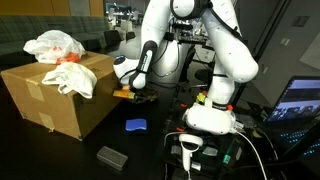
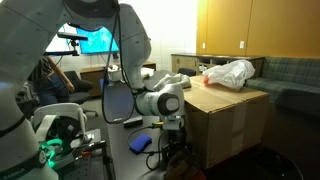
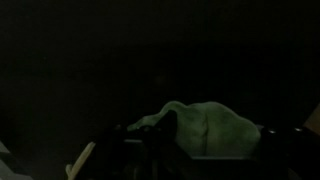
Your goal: Take the objects on the box and put it on the table while putting the objects on the table on the box
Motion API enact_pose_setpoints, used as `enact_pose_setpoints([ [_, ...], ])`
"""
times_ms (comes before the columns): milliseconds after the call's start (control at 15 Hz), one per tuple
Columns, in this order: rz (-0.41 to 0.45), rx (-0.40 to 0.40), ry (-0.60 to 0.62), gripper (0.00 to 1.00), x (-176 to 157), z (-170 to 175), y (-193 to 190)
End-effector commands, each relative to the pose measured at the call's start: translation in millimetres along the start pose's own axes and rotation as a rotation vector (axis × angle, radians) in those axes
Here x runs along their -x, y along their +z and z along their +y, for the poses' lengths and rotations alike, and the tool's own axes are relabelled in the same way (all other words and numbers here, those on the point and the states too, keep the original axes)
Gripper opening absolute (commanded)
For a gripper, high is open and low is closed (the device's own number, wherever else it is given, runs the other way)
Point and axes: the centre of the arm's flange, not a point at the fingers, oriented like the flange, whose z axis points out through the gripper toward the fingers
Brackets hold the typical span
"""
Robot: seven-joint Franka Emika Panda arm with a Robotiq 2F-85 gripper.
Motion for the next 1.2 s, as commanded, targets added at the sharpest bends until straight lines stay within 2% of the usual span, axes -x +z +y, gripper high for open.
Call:
enact_pose_setpoints([
  [0,0.006,-0.004,-0.015,0.14,-1,-6,2],
  [133,0.011,-0.004,-0.028,0.01,1,-3,-6],
  [200,0.011,-0.012,-0.046,0.00,1,0,-13],
  [400,0.011,-0.042,-0.101,0.01,4,7,-38],
  [733,0.020,-0.123,-0.206,0.00,12,25,-108],
  [1133,0.018,-0.215,-0.241,0.00,-13,55,-203],
])
